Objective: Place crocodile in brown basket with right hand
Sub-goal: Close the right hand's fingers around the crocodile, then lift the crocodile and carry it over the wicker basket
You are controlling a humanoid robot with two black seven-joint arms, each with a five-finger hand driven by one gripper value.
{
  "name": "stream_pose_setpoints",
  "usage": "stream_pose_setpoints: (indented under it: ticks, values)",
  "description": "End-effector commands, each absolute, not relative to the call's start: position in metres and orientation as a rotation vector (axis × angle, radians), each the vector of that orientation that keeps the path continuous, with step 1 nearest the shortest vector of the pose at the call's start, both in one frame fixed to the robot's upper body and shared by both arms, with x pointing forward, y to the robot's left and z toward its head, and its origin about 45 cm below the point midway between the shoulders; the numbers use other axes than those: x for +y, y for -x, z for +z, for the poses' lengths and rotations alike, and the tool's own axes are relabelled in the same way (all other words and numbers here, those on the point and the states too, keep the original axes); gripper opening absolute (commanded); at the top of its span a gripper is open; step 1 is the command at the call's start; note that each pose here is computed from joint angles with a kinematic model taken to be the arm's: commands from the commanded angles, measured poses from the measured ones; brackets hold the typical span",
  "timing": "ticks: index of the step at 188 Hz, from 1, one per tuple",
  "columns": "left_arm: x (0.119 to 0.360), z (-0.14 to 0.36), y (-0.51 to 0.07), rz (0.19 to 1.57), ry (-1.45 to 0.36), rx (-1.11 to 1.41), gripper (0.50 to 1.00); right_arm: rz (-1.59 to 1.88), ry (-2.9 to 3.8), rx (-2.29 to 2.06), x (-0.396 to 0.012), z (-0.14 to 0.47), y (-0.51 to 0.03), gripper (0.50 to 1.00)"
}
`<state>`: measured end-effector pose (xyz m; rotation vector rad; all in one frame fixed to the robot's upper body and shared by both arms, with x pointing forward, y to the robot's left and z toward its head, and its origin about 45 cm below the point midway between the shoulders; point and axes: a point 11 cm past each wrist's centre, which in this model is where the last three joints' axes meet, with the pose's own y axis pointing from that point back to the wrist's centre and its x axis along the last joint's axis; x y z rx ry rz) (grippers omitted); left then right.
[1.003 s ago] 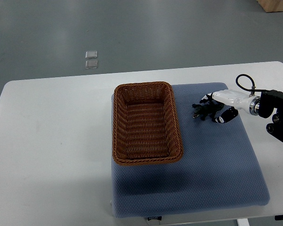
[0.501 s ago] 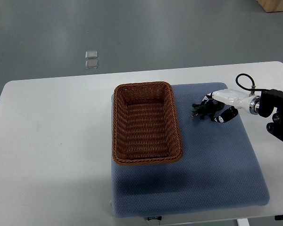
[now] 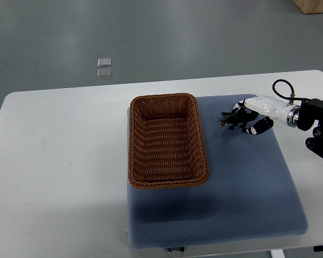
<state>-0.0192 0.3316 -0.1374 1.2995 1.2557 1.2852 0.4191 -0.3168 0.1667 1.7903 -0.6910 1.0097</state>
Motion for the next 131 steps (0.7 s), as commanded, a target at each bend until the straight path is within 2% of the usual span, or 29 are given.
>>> stream_pose_setpoints:
  ticks: [1, 64, 65, 93, 110, 131]
  values:
    - [0.332, -0.137, 0.019, 1.285, -1.299, 1.256, 1.000, 1.037, -1.786, -0.707, -0.316, 0.178, -0.426, 0.500]
    - [0.332, -0.137, 0.019, 1.284, -1.300, 1.255, 1.000, 1.182, -1.802, -0.751, -0.290, 0.228, -0.451, 0.500]
    - [0.332, -0.137, 0.019, 1.285, -1.299, 1.256, 1.000, 1.214, -1.813, -0.751, -0.281, 0.237, -0.455, 0.500]
    - [0.332, -0.137, 0.019, 1.285, -1.299, 1.256, 1.000, 1.283, -1.850, -0.741, -0.253, 0.254, -0.459, 0.500]
    - [0.332, -0.137, 0.019, 1.285, -1.299, 1.256, 1.000, 1.316, -1.907, -0.704, -0.222, 0.252, -0.456, 0.500]
    - [0.332, -0.137, 0.019, 1.285, -1.299, 1.256, 1.000, 1.336, -1.944, -0.677, -0.205, 0.251, -0.451, 0.500]
